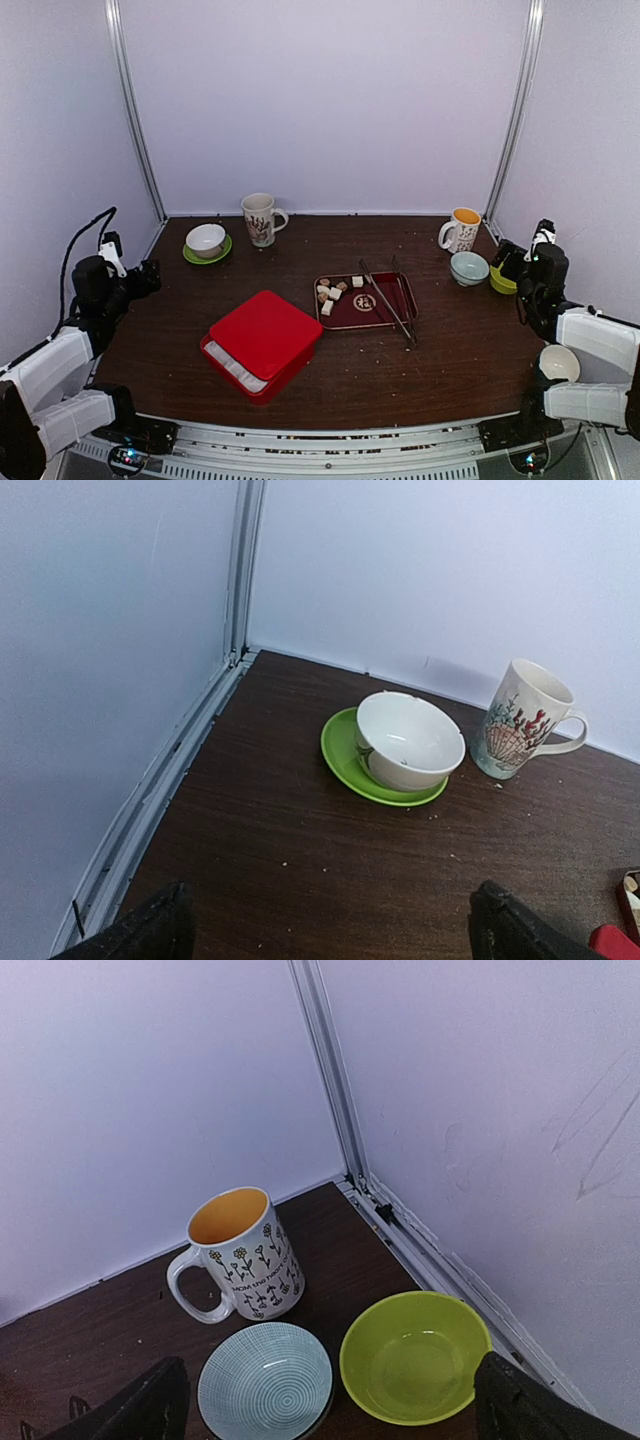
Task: Pack the chocolate
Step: Pick up the box lid from the packing box.
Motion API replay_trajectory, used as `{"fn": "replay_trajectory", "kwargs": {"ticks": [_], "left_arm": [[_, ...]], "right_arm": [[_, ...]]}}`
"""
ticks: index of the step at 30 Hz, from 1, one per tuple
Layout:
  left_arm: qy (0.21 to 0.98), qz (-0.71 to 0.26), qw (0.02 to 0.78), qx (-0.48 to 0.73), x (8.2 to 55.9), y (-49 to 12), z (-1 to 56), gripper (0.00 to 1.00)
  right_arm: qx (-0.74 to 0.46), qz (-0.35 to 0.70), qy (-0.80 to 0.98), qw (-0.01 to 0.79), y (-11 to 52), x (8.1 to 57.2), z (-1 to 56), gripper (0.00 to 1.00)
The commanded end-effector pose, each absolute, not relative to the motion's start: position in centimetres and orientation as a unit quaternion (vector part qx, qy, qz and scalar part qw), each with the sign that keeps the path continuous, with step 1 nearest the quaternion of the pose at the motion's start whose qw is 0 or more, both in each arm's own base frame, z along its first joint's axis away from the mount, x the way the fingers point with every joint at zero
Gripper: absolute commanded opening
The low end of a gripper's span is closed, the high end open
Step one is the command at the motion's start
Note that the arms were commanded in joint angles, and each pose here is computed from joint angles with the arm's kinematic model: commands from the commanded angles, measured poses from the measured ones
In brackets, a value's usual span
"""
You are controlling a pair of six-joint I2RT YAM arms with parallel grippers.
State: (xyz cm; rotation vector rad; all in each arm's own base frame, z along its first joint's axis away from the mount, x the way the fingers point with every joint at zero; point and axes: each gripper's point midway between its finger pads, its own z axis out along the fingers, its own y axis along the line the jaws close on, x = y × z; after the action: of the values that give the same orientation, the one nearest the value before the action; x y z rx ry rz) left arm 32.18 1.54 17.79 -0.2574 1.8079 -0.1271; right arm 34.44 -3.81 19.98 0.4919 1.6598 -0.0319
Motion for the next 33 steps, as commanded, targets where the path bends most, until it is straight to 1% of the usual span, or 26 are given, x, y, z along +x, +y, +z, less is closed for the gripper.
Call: {"fn": "replay_trajectory", "kwargs": {"ticks": [1,6,9,13,17,23,26,33], "left_arm": [[0.774,-0.047,0.62,-0.124,32.2,2.1,18.4,0.98],[0.776,-0.066,0.611,-0.141,31.7,1.9,17.8,0.98],[0.771,-0.114,0.606,-0.159,31.5,0.9,17.8,0.98],[0.781,-0.174,0.578,-0.164,31.0,-0.8,16.2,0.98],[0.8,-0.246,0.526,-0.149,30.9,-3.4,16.2,0.98],[0.818,-0.342,0.431,-0.168,29.4,-6.6,13.8,0.96],[0.833,-0.358,0.39,-0.162,28.3,-8.4,13.2,0.96],[0.866,-0.368,0.321,-0.109,25.1,-12.7,13.4,0.92]], "right_arm": [[0.246,-0.018,0.734,0.633,-4.3,34.6,19.9,1.0],[0.268,-0.026,0.756,0.597,-4.7,34.6,19.2,1.0],[0.256,-0.008,0.768,0.588,-3.8,35.1,19.4,1.0],[0.233,0.031,0.787,0.571,-2.2,35.7,19.7,1.0],[0.175,0.096,0.809,0.553,1.2,36.3,19.8,1.0],[0.087,0.177,0.829,0.523,6.6,36.4,20.0,1.0],[0.049,0.202,0.836,0.508,9.1,35.8,19.7,1.0],[-0.057,0.258,0.842,0.47,16.5,33.2,18.6,1.0]]}}
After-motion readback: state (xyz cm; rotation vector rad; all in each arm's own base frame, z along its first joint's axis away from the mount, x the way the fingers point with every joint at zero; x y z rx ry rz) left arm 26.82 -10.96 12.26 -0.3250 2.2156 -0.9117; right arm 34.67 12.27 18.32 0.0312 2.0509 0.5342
